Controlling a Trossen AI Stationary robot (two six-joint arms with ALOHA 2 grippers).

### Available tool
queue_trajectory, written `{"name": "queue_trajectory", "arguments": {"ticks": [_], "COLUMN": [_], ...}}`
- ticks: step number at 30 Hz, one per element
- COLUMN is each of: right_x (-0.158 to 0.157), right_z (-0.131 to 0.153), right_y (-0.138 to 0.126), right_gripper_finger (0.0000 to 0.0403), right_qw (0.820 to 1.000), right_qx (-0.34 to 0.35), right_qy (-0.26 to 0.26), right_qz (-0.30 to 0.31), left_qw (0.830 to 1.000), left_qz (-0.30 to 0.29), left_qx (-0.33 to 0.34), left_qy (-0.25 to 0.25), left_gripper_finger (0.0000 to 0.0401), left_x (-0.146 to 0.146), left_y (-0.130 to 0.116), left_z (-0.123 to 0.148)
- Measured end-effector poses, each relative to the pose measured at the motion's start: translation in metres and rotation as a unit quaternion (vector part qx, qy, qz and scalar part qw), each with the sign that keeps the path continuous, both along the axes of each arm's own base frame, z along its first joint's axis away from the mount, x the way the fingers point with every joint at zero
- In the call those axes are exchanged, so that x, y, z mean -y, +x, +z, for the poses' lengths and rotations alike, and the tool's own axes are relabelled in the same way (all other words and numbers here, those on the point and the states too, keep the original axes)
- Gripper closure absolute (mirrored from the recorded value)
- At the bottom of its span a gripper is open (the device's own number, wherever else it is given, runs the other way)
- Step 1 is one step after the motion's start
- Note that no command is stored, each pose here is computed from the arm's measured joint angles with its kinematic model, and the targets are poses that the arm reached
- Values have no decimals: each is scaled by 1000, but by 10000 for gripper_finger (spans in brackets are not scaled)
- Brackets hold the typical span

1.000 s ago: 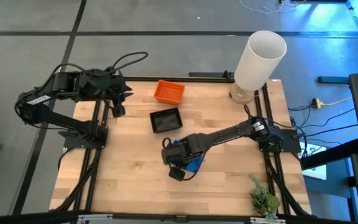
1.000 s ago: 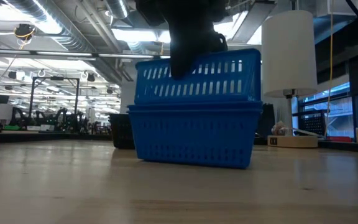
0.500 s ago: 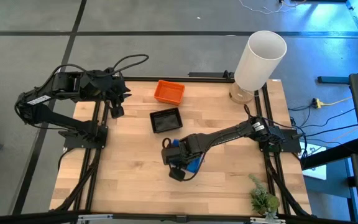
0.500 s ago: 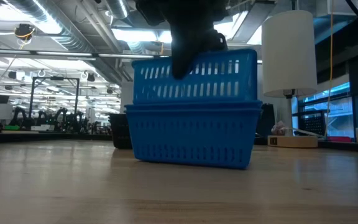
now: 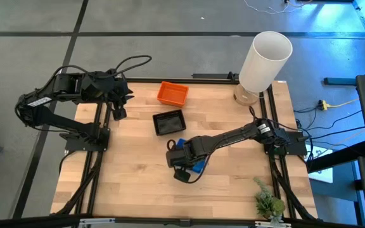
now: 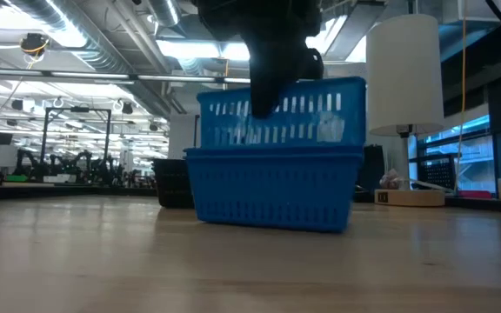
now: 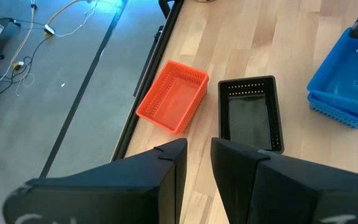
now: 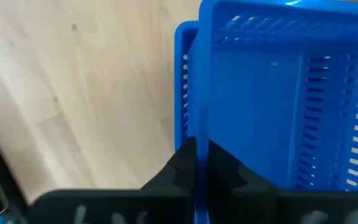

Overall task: Stack baskets by color
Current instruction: Stack the right blue bin on top of the left blue bins, then return to Home Position

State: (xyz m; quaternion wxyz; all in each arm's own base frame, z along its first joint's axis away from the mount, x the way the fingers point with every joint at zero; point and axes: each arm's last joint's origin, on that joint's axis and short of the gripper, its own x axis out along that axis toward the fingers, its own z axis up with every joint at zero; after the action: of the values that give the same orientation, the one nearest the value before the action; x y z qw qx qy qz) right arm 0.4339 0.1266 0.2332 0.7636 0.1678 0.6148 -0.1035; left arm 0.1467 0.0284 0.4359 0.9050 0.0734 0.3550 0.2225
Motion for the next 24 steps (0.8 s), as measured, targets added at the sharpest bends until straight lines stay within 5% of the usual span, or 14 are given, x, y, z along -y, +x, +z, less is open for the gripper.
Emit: {"name": "queue_trajectory", "arguments": {"ticks": [12,17,24], "right_x": [1,1,-9], "right_z": [-4,4,50], "right_y": [0,0,-13], "right_gripper_finger": [285,277,279], "right_qw": [1000,999,994], "right_qx": [0,3,71], "right_qy": [-11,16,-46], "right_qz": [21,31,74], "left_qw": [1000,1000,999], "left_qz": [1,1,-10], "left_qx": [1,1,29], "left_qy": [-1,-2,-32], "left_gripper_finger": [336,336,336], "left_x": [0,0,3], "left_y": [0,0,-12], "left_z": [0,0,4]}}
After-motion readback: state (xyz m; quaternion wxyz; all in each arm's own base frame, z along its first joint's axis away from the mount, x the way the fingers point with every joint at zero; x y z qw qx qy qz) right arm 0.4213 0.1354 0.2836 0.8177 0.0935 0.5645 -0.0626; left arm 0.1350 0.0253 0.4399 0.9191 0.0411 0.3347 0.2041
